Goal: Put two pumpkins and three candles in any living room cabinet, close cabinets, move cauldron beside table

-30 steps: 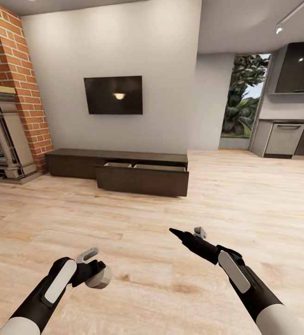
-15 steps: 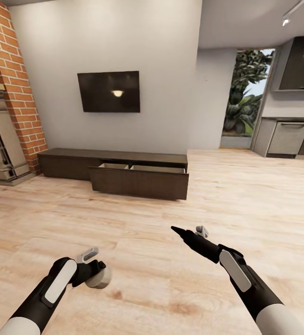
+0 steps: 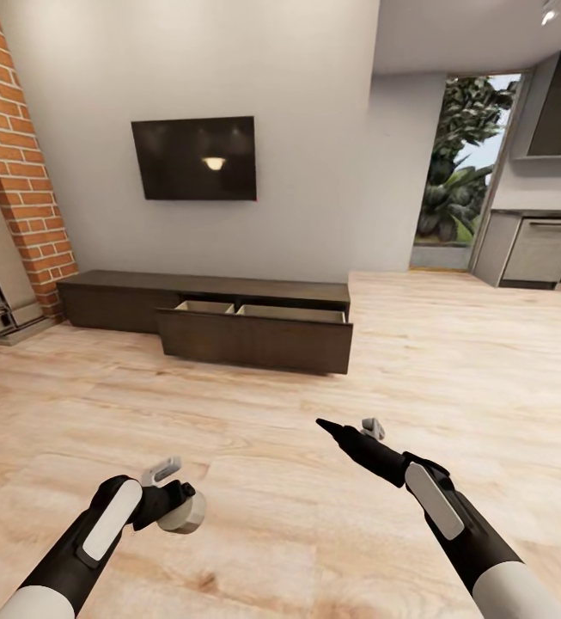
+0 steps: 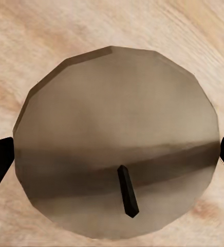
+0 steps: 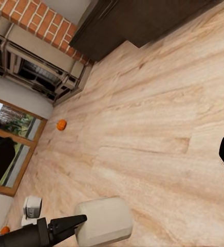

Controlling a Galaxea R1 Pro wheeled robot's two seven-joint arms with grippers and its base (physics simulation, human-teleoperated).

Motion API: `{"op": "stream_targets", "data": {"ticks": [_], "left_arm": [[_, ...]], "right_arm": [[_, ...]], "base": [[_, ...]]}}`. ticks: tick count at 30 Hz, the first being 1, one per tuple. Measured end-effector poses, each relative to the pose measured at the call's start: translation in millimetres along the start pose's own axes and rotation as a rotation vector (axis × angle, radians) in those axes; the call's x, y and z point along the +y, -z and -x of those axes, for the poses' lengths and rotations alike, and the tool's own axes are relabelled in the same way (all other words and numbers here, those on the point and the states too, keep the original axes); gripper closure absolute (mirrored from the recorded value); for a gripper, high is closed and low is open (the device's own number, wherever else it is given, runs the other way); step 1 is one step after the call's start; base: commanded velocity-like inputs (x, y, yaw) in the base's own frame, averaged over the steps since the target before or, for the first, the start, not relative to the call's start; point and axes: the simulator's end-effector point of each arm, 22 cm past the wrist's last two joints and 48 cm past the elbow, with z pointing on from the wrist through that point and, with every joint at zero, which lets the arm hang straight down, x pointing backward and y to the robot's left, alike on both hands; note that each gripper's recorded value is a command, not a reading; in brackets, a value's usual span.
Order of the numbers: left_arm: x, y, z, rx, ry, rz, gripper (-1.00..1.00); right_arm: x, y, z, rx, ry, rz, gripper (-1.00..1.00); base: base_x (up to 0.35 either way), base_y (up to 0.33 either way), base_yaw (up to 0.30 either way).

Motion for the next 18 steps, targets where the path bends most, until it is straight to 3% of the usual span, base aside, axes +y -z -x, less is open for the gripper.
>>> {"op": "stream_targets", "data": {"ticks": [10,18], "left_arm": [[2.2,-3.0,-1.9,0.006,0.001,0.004,1.0],[2.3,-3.0,-1.6,0.006,0.0,0.004,1.0]], "right_arm": [[-3.6,-1.1,-2.7,0.005,-0.004,0.0,-1.0],[-9.6,0.1,-4.9,0.009,-0.013,-0.01,-1.0]], "base": [[0.312,0.0,-0.016],[0.312,0.0,-0.236]]}}
